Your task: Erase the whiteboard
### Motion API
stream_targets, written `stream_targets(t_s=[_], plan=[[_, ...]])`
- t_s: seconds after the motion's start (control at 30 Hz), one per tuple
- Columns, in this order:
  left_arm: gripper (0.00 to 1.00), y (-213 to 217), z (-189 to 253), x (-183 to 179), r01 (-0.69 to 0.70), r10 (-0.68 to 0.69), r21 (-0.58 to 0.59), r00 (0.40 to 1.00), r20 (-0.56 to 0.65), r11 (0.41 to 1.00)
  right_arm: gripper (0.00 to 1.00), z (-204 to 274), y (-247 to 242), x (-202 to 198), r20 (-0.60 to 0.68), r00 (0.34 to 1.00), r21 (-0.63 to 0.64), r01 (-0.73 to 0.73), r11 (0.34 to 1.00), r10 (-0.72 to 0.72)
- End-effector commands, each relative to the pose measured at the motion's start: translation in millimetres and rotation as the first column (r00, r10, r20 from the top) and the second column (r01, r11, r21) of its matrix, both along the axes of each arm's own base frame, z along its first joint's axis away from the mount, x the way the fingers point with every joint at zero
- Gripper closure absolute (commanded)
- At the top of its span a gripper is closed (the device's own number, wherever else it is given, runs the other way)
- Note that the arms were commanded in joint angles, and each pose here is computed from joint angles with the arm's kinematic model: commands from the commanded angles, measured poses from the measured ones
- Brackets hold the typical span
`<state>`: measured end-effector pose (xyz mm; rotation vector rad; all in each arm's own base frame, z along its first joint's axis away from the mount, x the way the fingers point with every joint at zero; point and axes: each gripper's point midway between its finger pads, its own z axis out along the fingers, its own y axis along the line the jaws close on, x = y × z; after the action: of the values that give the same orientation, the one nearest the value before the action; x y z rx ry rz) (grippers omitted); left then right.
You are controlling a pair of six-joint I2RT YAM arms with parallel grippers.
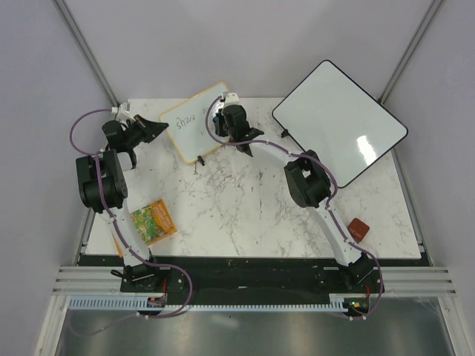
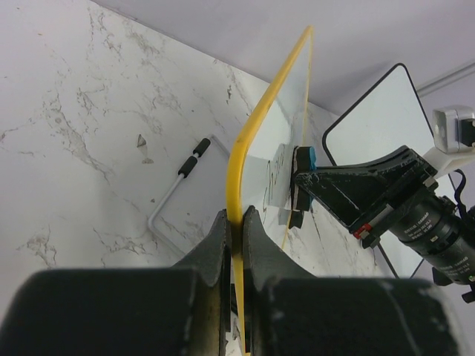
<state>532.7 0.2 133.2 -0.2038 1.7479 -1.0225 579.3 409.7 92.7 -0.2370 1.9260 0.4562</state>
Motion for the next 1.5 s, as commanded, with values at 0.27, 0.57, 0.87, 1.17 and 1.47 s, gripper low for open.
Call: stream_targets(t_s=[0.27,0.57,0.87,1.17,1.47], plan=[[0.98,5.2,-6.8,5.8,-0.002,0.0,0.065,1.0,0.03,0.998,1.0,-67.4,78.2,-90.5,-0.177,0.941,-0.083,-0.306,0.948,0.288],[0.98,4.4,-6.2,4.2,-0.001,-0.001,0.057,1.0,0.025,0.998,1.0,-63.0,82.4,-87.5,-0.165,0.957,-0.053,-0.249,0.967,0.237],[0.98,5.0,-6.0,4.2,-0.001,-0.001,0.057,1.0,0.027,0.998,1.0,-57.1,-4.6,-42.5,-0.144,0.978,-0.178,0.121,0.977,-0.148],[0.98,4.2,-6.4,3.3,-0.001,-0.001,0.058,1.0,0.025,0.998,1.0,-84.9,-81.0,-14.4,-0.283,0.909,-0.153,0.273,0.95,-0.307],[0.98,4.2,-7.0,3.3,0.0,-0.001,0.059,1.0,0.022,0.998,1.0,-83.0,-89.5,-5.4,-0.293,0.909,-0.094,0.28,0.955,-0.295]])
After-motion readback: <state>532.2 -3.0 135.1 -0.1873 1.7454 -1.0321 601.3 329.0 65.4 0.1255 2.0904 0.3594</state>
